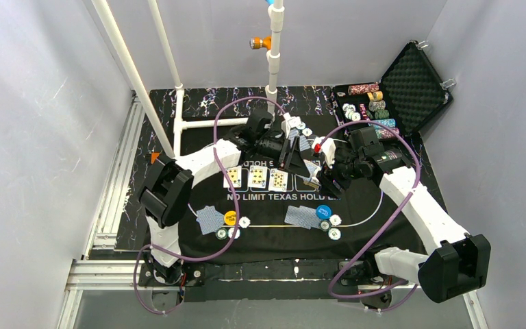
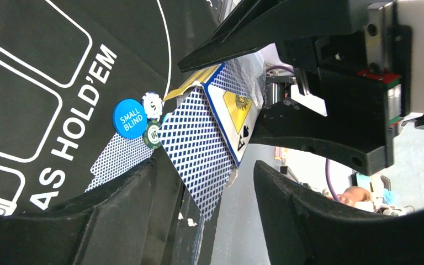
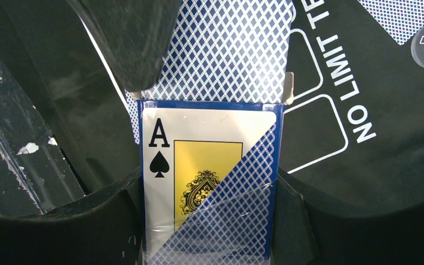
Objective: Distribute texas hold em gaming equipment
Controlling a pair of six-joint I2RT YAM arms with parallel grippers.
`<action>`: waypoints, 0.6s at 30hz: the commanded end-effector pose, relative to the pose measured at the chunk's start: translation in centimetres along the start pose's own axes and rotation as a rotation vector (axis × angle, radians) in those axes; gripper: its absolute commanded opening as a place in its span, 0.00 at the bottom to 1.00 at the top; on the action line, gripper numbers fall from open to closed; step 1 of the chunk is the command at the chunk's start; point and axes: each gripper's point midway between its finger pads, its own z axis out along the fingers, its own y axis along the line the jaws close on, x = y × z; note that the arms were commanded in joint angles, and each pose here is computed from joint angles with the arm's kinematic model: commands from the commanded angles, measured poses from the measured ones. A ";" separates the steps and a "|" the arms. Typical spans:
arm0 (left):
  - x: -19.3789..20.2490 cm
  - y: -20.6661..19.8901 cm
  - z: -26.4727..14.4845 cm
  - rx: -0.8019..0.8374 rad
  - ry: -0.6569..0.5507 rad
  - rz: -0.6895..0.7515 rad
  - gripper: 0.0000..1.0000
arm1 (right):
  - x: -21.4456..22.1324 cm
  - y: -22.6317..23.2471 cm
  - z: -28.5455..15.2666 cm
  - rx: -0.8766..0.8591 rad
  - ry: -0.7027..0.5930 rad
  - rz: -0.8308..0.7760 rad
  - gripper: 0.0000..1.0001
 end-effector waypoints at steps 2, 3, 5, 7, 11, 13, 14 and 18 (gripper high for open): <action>0.3 -0.7 0.4 0.045 0.034 -0.028 0.55 | -1.9 0.0 -0.5 0.004 -0.066 -0.034 0.01; 0.3 -0.6 0.4 0.046 0.035 -0.033 0.51 | -1.8 0.0 -0.5 0.004 -0.066 -0.034 0.01; 0.3 -0.6 0.4 0.043 0.033 -0.035 0.44 | -1.7 0.0 -0.4 0.003 -0.063 -0.034 0.01; 0.4 -0.4 0.3 0.036 0.030 -0.037 0.39 | -1.6 0.1 -0.4 0.003 -0.060 -0.032 0.01; 0.2 -0.1 0.0 0.023 0.016 -0.037 0.31 | -1.6 0.1 -0.5 0.010 -0.063 -0.034 0.01; 0.0 0.0 -0.2 0.014 0.005 -0.037 0.28 | -1.6 0.0 -0.5 0.013 -0.061 -0.033 0.01; -0.2 0.1 -0.4 0.008 -0.001 -0.038 0.27 | -1.5 0.0 -0.5 0.012 -0.059 -0.032 0.01; -0.5 0.2 -0.8 -0.002 -0.018 -0.039 0.26 | -1.4 0.0 -0.5 0.015 -0.058 -0.032 0.01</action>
